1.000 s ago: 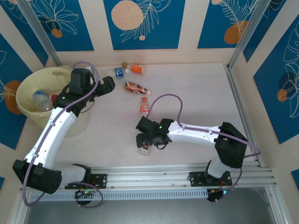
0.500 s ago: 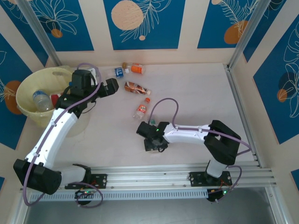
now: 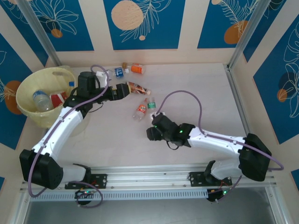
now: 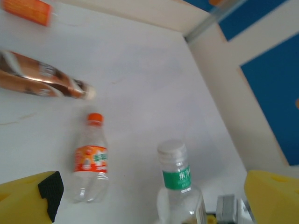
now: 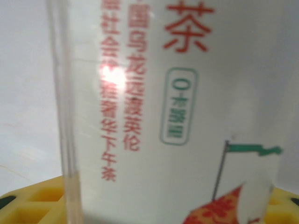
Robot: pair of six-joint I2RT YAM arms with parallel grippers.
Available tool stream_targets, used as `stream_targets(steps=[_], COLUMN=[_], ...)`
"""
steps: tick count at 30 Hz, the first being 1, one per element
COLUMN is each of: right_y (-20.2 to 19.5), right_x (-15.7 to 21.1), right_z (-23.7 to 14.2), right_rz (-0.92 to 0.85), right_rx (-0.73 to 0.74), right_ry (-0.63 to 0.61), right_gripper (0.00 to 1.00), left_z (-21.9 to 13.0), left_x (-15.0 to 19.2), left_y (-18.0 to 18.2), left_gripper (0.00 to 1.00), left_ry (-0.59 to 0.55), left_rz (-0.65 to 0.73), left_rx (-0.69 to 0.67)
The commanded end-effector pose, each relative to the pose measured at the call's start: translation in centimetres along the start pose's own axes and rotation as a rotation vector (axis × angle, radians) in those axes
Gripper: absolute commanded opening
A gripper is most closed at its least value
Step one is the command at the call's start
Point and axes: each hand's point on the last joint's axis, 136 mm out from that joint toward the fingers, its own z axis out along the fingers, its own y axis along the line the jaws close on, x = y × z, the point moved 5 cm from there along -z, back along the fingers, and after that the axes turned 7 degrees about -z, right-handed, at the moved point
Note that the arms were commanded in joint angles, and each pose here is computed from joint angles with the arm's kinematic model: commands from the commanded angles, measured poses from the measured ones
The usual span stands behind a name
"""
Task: Put the plastic bottles in the bin
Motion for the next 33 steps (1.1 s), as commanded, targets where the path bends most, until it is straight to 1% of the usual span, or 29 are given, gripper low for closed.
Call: stream_targets(steps=[1, 5, 10, 14, 17, 19, 21, 24, 26, 30, 31, 32, 33], right_y=[1.6, 1.7, 3.5, 4.8, 5.6, 6.0, 6.5, 6.9, 7.1, 7.4, 7.4, 7.4, 7.3], right_x=[-3.9, -5.9, -7.5, -8.5, -8.9, -8.9, -8.7, -8.3, -8.1, -8.0, -8.1, -8.1, -8.2], right_z=[-0.8, -1.4, -2.1, -2.0, -2.1, -2.1, -2.1, -2.2, -2.3, -2.3, -2.4, -2.4, -2.4], right_rz=[-0.126, -0.192, -0.285, -0.303, -0.32, -0.333, -0.351, -0.365, -0.369, -0.372, -0.372, -0.372, -0.367], right_rx=[-0.235, -0.337, -0.454, -0.524, -0.565, -0.583, -0.597, -0.615, -0.624, -0.634, -0.636, -0.633, -0.624], right_ry=[-0.193, -0.254, -0.273, -0.267, -0.274, -0.268, -0.257, -0.24, -0.233, -0.229, -0.23, -0.229, -0.228], right_gripper=[0.56, 0.57, 0.57, 0.57, 0.57, 0.57, 0.58, 0.58, 0.59, 0.6, 0.61, 0.62, 0.66], left_z=[0.5, 1.0, 1.6, 2.7, 3.0, 2.9, 2.7, 2.4, 2.5, 3.0, 3.0, 3.1, 3.1], left_x=[0.6, 0.6, 0.5, 0.6, 0.8, 0.7, 0.3, -0.1, -0.2, -0.2, -0.1, -0.2, -0.2], left_y=[-2.7, -3.2, -3.7, -3.3, -3.3, -2.9, -2.5, -2.2, -2.1, -2.1, -2.0, -1.9, -1.8], left_gripper=[0.97, 0.95, 0.97, 0.96, 0.89, 0.83, 0.72, 0.62, 0.55, 0.31, 0.19, 0.06, 0.0], left_ry=[0.057, 0.063, 0.048, 0.044, 0.045, 0.023, -0.016, -0.078, -0.09, -0.065, -0.059, -0.059, -0.062], left_rz=[0.063, 0.062, 0.065, 0.066, 0.117, 0.133, 0.138, 0.144, 0.154, 0.15, 0.143, 0.132, 0.124], left_rx=[0.188, 0.204, 0.218, 0.157, 0.088, 0.028, -0.011, -0.037, -0.033, -0.024, -0.028, -0.037, -0.048])
